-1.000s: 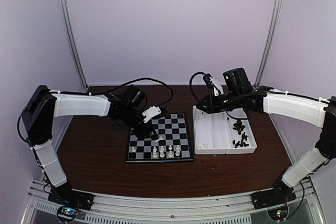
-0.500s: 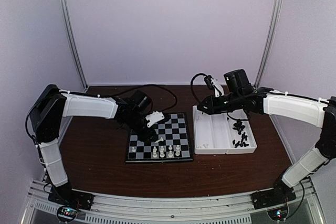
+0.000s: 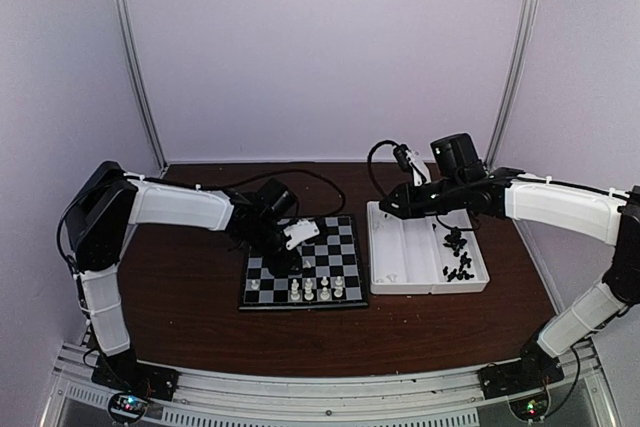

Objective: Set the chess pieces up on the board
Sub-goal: Pick up the chess piece from the storage box.

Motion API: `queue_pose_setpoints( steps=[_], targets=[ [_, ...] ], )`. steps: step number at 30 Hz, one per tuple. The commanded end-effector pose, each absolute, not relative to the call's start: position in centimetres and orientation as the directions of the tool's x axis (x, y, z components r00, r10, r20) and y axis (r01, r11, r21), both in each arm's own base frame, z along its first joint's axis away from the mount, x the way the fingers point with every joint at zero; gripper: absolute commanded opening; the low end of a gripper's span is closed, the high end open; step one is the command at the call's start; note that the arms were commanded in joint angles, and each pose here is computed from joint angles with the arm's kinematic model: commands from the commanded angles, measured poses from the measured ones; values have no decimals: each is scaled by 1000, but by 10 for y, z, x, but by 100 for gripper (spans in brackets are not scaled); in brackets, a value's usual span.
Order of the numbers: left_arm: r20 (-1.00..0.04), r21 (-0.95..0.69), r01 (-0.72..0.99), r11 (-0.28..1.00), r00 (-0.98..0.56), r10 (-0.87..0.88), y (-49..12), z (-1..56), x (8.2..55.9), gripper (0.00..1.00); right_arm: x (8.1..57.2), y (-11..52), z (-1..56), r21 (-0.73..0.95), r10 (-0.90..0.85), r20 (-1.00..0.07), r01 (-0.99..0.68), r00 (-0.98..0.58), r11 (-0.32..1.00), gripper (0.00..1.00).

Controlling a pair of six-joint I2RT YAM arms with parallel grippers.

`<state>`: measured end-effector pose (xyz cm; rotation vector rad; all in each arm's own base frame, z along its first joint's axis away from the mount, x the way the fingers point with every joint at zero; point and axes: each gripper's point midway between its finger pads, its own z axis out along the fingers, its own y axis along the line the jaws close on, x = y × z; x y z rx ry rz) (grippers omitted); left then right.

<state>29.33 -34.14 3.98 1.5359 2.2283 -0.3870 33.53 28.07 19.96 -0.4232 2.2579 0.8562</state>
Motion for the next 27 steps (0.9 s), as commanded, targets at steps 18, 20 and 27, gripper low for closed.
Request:
queue_pose_setpoints(
  steps=[18,20,27],
  targets=[
    [-469,47,939,340,-280,838,-354,48,305,15,334,272,211,479,-16,-715,-506,-699,717,18],
    [-464,46,939,342,-283,839,-353,46,305,15,334,271,210,480,-14,-715,-504,-699,718,18],
    [-446,46,936,349,-294,846,-350,39,305,21,333,270,210,485,-10,-712,-502,-702,716,18]
  ],
)
